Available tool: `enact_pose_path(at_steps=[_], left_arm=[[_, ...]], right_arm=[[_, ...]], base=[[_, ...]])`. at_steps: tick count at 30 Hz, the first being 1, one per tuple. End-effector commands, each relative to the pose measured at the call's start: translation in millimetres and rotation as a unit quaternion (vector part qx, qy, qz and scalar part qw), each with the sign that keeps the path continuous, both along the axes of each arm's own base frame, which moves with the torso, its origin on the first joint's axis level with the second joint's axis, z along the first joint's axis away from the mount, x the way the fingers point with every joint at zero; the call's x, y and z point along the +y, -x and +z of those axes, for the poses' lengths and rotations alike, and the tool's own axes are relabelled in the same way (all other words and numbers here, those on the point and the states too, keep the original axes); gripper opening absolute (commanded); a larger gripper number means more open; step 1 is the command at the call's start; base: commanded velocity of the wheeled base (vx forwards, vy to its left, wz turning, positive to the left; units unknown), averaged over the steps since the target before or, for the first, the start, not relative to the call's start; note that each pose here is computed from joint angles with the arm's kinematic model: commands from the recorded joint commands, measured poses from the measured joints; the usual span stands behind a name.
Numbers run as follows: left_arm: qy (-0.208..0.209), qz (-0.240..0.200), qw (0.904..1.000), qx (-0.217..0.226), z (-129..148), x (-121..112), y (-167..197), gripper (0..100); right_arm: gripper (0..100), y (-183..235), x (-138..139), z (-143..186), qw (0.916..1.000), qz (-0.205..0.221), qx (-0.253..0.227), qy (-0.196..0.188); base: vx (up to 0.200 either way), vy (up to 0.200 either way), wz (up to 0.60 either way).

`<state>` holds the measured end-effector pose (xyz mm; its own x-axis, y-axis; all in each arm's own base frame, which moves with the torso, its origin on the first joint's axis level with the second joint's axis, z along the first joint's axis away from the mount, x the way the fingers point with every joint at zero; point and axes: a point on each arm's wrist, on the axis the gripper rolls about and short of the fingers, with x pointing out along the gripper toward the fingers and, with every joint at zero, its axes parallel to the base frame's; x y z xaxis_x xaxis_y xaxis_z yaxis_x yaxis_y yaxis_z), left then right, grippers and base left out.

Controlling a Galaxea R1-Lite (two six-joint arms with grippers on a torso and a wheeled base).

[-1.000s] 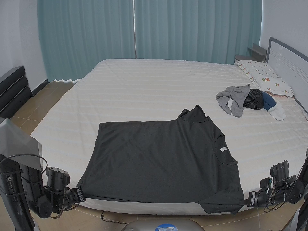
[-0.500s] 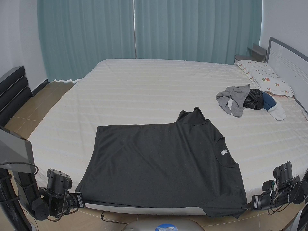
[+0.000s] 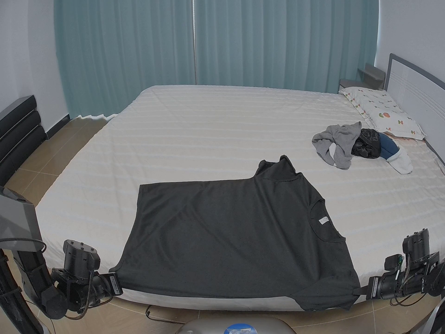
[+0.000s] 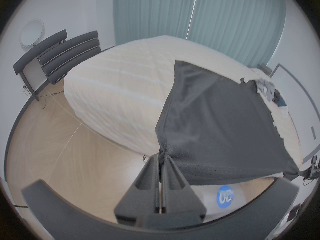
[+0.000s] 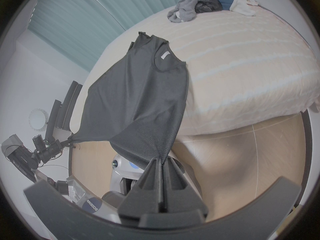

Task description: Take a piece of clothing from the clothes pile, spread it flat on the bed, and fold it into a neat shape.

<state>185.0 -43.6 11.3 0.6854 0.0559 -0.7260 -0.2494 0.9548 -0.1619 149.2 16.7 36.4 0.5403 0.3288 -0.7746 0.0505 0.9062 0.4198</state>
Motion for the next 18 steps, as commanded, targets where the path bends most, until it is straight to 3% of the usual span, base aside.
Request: enact_pose_path(at_steps=[1, 12, 18], left_arm=[[0.014, 0.013, 0.9991, -0.037, 6, -1, -16, 0], [0.045, 0.044, 0.9920, -0.110, 22, -2, -57, 0], [0.050, 0.054, 0.9888, -0.130, 28, -1, -79, 0]], right_arm=[[0, -12, -1, 10, 0.9988, -0.009, -0.048, -0.005], [0, -62, 0, 29, 0.9936, -0.015, -0.112, -0.012], [0, -91, 1, 23, 0.9937, -0.016, -0.111, -0.012]], base=[[0.000, 0.000, 0.00], [0.000, 0.000, 0.00], [0.000, 0.000, 0.00]])
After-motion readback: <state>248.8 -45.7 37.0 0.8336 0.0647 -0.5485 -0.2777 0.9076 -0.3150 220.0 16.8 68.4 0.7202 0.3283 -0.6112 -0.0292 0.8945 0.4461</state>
